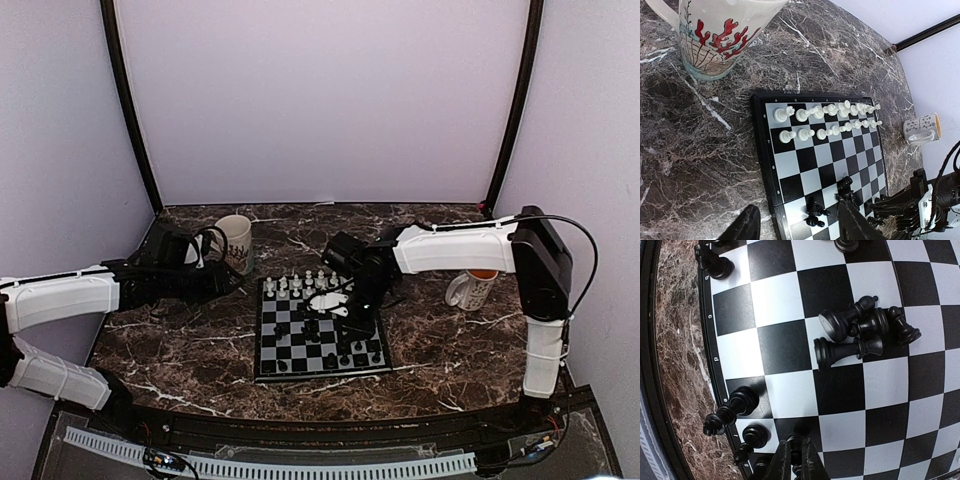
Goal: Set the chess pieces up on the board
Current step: Place the pawn at c7.
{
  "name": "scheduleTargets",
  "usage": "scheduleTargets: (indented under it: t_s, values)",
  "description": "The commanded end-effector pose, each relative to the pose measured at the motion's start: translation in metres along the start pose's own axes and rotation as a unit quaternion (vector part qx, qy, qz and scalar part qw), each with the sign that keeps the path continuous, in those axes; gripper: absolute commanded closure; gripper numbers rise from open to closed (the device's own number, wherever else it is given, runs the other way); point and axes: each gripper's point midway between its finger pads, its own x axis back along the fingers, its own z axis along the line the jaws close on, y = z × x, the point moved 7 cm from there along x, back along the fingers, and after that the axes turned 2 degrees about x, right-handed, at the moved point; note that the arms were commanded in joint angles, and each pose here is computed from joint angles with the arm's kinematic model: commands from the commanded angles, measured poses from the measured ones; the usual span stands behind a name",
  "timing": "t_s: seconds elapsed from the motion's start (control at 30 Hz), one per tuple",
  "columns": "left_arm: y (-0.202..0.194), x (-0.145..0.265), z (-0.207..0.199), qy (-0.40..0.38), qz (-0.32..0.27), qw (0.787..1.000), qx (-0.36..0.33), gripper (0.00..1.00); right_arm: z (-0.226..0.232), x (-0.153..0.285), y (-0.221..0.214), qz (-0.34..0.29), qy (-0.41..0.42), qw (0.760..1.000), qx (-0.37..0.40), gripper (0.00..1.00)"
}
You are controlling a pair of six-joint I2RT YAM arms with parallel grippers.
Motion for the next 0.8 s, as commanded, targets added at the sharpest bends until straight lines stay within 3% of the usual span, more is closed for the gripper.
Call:
scheduleTargets:
  t_s: [0.0, 0.37, 0.77]
  values:
    - [0.008, 0.002, -0.007, -0.011, -0.009, 1.000, -0.007, 0.45, 0.001, -0.008, 0.000, 0.005, 0.000, 1.000, 0.008, 0.94]
    - [0.006, 0.002, -0.007, -0.011, -0.007, 1.000, -0.005, 0.45, 0.003, -0.015, -0.001, 0.014, 0.005, 1.000, 0.012, 0.92]
    - [0.005, 0.000, -0.006, -0.010, -0.004, 1.000, -0.005, 0.45, 0.005, 0.001, 0.007, 0.004, 0.009, 1.000, 0.014, 0.82]
